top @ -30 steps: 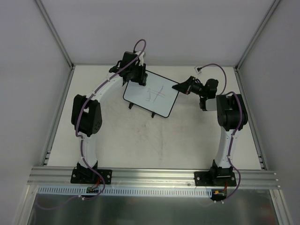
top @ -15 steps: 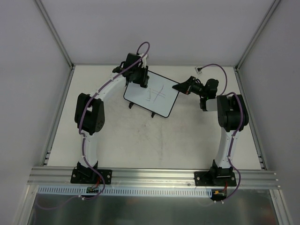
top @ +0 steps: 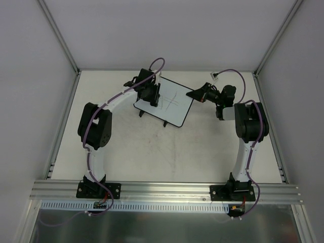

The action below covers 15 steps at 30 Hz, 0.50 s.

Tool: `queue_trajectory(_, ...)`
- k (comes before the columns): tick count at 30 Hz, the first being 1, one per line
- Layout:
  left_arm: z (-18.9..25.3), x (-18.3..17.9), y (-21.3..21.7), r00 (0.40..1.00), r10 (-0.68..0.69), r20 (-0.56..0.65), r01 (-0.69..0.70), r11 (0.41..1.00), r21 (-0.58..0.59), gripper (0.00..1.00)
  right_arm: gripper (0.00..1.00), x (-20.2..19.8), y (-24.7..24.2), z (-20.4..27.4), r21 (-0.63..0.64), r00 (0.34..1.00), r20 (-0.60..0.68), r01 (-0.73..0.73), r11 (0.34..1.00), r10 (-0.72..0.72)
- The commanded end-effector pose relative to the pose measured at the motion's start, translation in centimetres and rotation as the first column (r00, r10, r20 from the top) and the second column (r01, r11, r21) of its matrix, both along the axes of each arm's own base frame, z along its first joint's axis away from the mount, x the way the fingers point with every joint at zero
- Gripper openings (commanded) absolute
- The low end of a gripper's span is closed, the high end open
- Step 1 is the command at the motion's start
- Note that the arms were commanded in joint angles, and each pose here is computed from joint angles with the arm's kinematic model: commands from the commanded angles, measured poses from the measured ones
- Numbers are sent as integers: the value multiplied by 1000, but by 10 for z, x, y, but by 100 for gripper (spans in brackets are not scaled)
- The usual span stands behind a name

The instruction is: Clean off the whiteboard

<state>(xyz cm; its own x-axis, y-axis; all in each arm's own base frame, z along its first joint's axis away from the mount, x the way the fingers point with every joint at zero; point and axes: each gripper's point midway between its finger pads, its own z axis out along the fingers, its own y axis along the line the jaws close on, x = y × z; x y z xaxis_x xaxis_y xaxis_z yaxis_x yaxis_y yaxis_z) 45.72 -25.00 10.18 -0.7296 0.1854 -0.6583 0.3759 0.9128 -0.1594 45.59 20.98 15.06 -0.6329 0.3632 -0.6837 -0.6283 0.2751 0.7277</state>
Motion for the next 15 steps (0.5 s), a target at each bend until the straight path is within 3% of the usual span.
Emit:
queue_trajectory(1,-33,-30,19,993,49,-106,-41,997,72,0,0,-7,5,57,-7,966,258,-22,1000,23)
queue_trajectory(8,-51,-48,31,986,84,-145,-70,993,99,0,0,-8,6,57,-9,965,259,-28,1000,29)
queue_trajectory(15,-15,-11,22,996,74,-53,-72,997,39,0,0,-10,6,58,-12,964,265,-33,999,35)
